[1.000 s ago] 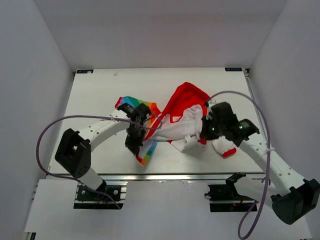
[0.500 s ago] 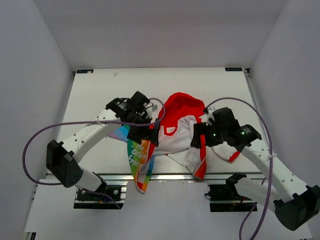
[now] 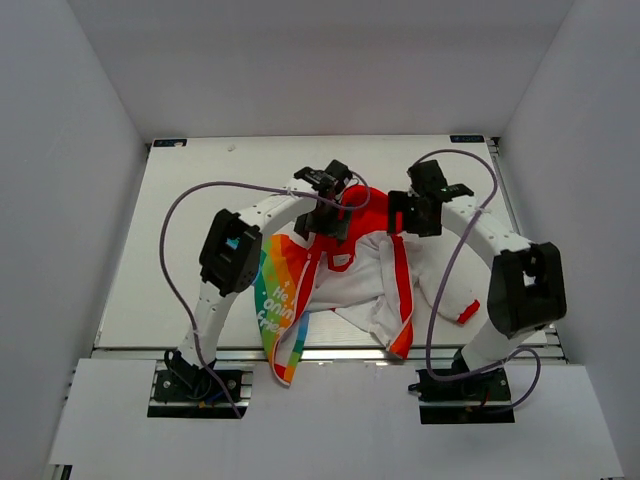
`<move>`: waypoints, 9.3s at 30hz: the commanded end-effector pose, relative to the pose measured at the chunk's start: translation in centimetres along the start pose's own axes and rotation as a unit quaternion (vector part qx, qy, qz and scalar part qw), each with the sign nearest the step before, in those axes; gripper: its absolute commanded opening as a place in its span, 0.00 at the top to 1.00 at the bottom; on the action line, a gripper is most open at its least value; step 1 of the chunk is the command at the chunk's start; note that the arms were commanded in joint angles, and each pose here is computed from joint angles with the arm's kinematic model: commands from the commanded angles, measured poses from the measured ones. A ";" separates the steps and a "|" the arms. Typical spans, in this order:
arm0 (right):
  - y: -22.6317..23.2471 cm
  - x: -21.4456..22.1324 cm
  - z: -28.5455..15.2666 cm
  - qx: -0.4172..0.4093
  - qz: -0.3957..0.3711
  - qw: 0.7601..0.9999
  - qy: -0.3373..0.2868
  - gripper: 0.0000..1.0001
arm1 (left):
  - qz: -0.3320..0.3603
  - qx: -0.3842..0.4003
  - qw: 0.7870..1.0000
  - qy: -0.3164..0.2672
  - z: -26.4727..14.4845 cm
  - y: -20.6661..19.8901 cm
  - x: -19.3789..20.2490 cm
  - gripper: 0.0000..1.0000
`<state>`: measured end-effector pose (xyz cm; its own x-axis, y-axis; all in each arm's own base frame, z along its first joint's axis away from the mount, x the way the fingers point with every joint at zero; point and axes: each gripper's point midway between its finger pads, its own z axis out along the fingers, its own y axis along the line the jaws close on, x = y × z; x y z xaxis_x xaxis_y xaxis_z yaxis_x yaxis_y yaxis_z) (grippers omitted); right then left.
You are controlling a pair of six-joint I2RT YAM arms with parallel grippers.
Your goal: Zip up the jacket
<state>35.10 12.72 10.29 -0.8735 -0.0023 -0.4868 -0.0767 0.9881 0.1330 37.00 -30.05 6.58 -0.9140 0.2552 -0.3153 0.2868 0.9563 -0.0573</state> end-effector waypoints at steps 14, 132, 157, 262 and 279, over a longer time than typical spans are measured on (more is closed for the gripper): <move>2.6 0.9 6.6 -0.075 -0.016 0.997 0.028 0.16 | -0.039 0.008 0.999 0.017 -4.6 2.7 5.9 0.02; -5.6 11.7 1.3 -0.043 0.152 0.984 0.078 0.40 | -0.276 0.037 0.960 -0.034 4.5 15.1 2.7 0.02; -5.4 13.5 1.0 0.038 0.043 0.993 0.102 0.35 | -0.236 0.099 0.951 -0.172 -10.3 13.7 2.9 0.02; -6.3 11.4 -1.1 0.098 0.062 0.992 0.049 0.54 | -0.247 0.127 0.954 -0.112 -9.4 11.8 10.0 0.02; -3.6 13.3 1.1 0.005 0.021 0.995 0.096 0.58 | -0.235 0.128 0.959 -0.093 -7.8 11.3 10.2 0.02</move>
<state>24.46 8.03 1.97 -0.9547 0.0225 -0.2968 0.0036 0.9979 0.0639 28.38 -15.03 9.15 -0.9068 -0.2642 -0.3285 -0.1010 0.8927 -0.4391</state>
